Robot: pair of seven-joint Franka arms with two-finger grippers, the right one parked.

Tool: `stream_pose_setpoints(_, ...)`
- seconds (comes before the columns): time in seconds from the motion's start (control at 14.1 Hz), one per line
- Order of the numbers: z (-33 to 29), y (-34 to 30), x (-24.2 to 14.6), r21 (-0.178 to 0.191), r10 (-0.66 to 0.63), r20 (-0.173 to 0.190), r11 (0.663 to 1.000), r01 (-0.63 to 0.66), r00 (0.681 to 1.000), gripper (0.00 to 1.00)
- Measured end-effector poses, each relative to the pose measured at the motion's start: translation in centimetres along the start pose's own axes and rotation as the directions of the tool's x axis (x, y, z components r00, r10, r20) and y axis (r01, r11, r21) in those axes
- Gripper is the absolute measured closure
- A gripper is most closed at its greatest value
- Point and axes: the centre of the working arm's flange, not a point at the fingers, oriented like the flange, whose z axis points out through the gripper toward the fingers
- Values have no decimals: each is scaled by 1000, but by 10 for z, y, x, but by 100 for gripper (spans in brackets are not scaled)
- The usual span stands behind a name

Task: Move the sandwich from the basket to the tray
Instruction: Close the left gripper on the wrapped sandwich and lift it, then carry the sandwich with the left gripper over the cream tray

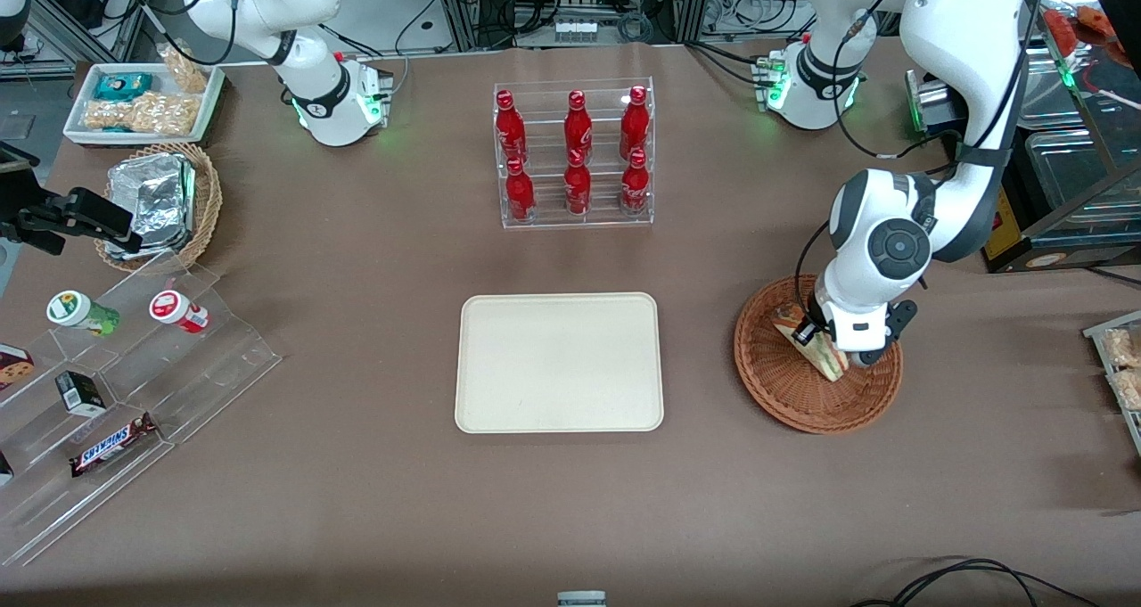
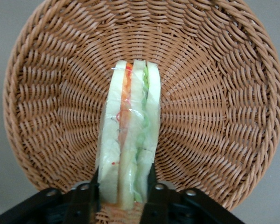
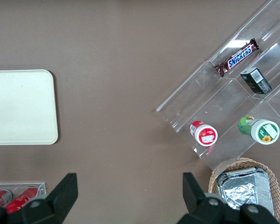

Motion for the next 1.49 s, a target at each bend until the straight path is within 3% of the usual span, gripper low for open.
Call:
stream_pose_setpoints(0.21,-45,11,6,104,14,53,994,-20,998,81)
stream_pose_setpoints(0.28,-64,18,5,112,34,59,993,-40,998,81)
stream_pose_setpoints(0.42,-90,41,-12,73,77,52,994,-80,996,83)
stream_pose_setpoints(0.57,-100,75,-53,8,142,57,990,-143,988,86)
stream_pose_setpoints(0.85,-81,164,-164,-55,335,18,941,-334,942,86)
stream_pose_setpoints(0.99,-72,204,-199,-84,394,1,916,-392,919,86)
stream_pose_setpoints(1.27,-41,251,-251,-119,507,-21,855,-506,862,86)
stream_pose_setpoints(1.49,-16,264,-296,-120,607,-33,786,-606,794,86)
